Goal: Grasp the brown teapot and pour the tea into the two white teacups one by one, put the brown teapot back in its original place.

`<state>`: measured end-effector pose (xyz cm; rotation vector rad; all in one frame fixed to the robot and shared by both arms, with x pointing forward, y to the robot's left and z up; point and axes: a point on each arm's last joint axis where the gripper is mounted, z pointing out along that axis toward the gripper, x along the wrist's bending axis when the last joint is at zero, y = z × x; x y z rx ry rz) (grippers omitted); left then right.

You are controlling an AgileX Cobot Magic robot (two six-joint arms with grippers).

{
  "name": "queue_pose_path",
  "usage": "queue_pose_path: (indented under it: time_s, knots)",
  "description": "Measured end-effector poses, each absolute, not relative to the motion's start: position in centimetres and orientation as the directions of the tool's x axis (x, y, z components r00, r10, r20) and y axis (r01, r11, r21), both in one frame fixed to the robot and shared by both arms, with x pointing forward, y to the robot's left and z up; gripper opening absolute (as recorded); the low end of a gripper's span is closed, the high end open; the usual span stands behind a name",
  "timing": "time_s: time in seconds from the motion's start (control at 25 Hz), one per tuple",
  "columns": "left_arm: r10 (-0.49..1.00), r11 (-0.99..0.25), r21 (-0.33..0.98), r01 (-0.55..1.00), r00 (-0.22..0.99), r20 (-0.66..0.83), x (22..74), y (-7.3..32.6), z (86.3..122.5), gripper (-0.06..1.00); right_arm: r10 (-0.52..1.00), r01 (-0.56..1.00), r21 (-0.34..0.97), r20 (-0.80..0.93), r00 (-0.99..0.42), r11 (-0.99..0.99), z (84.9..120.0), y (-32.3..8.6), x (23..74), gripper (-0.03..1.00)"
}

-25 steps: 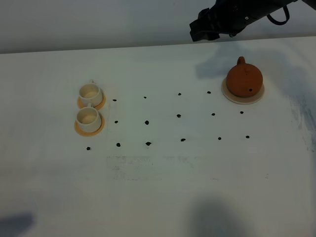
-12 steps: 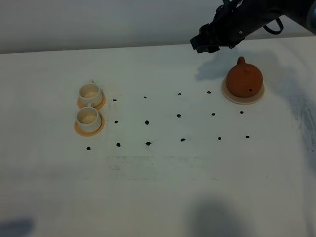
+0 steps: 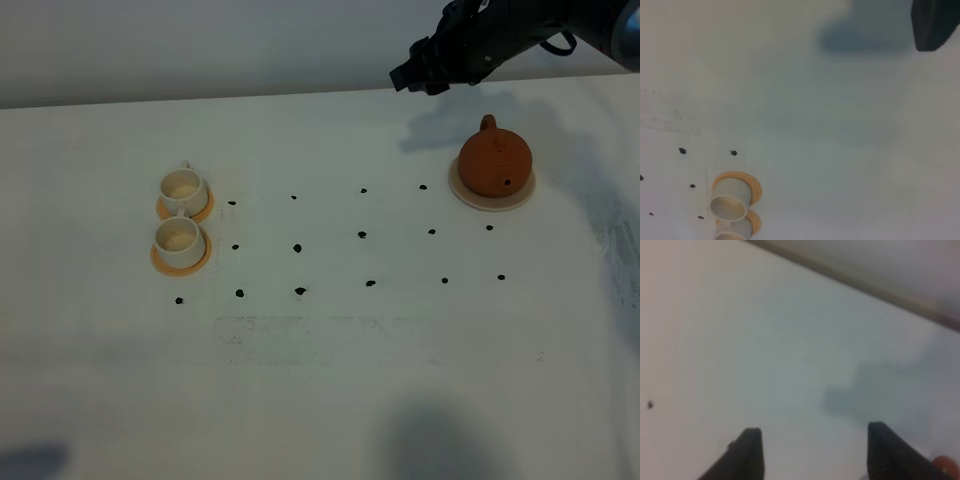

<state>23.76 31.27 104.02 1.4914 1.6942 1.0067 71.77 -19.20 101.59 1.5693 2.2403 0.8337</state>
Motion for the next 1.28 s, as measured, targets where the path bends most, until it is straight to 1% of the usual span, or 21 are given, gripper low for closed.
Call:
queue_pose_path:
  time_s: [0.2,0.32,0.56,0.84,1.08,1.28]
  knots:
    - [0.991,0.054,0.873,0.485,-0.134,0.013,23.8,31.3,104.0,0.33,0.943,0.749,0.625,0.061,-0.326,0.219,102.2,-19.4,73.5,0.45]
    - [0.991,0.054,0.873,0.485,-0.134,0.013,23.8,31.3,104.0,0.33,0.955,0.754,0.630,0.067,-0.290,0.185,102.0,-19.6,74.4,0.45]
    - [0.991,0.054,0.873,0.485,-0.134,0.013,23.8,31.3,104.0,0.32,0.973,0.788,0.605,0.093,-0.213,0.115,100.1,-21.7,75.4,0.45]
    - [0.991,0.054,0.873,0.485,-0.134,0.013,23.8,31.3,104.0,0.32,0.978,0.793,0.603,0.098,-0.183,0.088,99.7,-23.0,75.7,0.45]
    - [0.991,0.054,0.873,0.485,-0.134,0.013,23.8,31.3,104.0,0.32,0.980,0.822,0.564,0.103,-0.169,0.083,97.6,-23.3,75.3,0.45]
    - [0.991,0.054,0.873,0.485,-0.134,0.013,23.8,31.3,104.0,0.32,0.982,0.811,0.580,0.098,-0.164,0.077,97.2,-23.4,75.4,0.45]
